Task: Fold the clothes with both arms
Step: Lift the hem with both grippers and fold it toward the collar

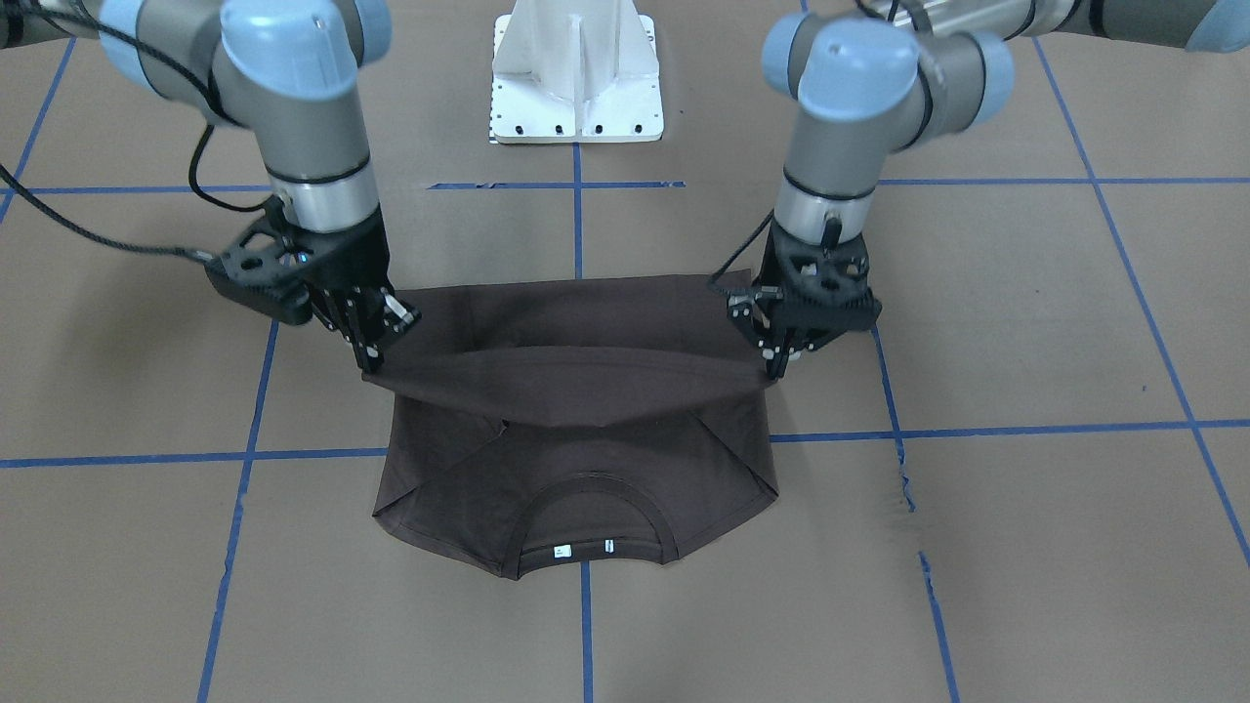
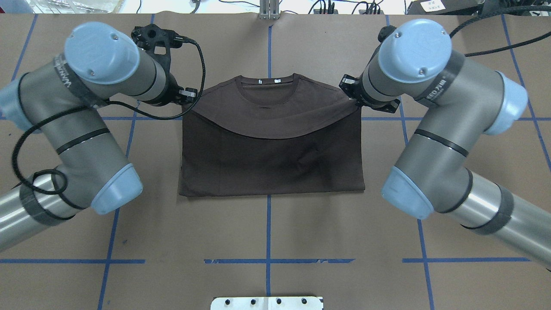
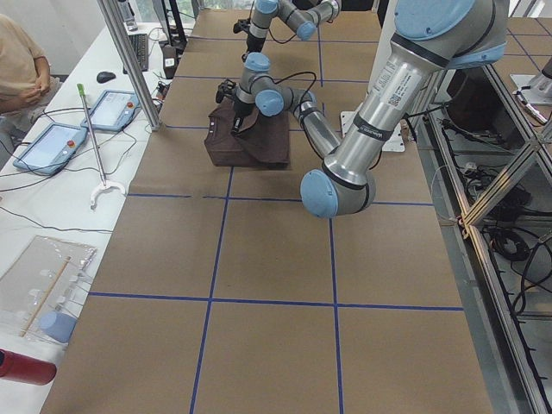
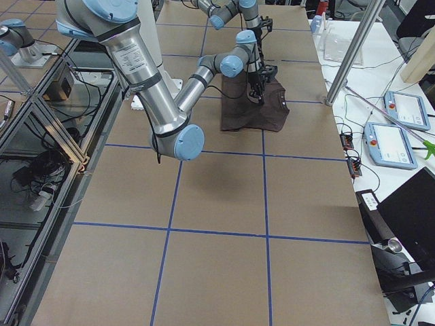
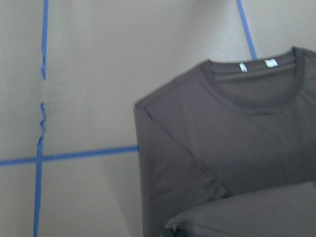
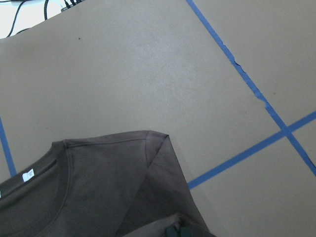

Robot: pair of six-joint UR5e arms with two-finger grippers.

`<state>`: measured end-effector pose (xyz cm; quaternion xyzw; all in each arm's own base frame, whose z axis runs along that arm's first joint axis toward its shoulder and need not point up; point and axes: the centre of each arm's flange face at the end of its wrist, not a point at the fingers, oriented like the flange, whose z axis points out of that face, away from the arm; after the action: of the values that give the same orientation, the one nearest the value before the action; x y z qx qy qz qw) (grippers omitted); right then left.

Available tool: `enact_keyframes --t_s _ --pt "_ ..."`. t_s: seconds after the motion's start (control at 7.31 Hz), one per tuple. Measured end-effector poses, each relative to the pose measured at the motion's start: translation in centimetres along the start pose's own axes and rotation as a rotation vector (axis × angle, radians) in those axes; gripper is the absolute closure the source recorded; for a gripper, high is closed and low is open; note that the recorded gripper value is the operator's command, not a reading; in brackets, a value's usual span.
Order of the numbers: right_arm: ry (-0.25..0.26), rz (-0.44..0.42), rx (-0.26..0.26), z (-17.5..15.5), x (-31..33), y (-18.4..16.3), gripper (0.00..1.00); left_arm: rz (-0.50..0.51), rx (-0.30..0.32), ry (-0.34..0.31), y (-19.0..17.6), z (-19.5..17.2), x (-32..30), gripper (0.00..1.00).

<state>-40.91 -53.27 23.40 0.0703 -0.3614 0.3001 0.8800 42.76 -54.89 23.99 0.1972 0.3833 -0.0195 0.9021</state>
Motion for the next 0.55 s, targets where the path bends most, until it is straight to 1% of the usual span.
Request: enact_keyframes --t_s 0.27,0.41,0.55 --pt "0.018 -0.004 0.017 6.5 -0.2 -2.7 1.0 0.004 0.01 -0.001 -1.6 6.2 -0.9 1.0" --pt "0.028 -0.007 0.02 9.3 0.3 -3.5 1.0 0.009 0.006 -0.012 -1.7 8.3 -1.7 1.0" --pt "0.036 -0.012 0.022 11.0 0.8 -3.9 1.0 0.015 0.0 -0.021 -1.6 9.4 -2.2 1.0"
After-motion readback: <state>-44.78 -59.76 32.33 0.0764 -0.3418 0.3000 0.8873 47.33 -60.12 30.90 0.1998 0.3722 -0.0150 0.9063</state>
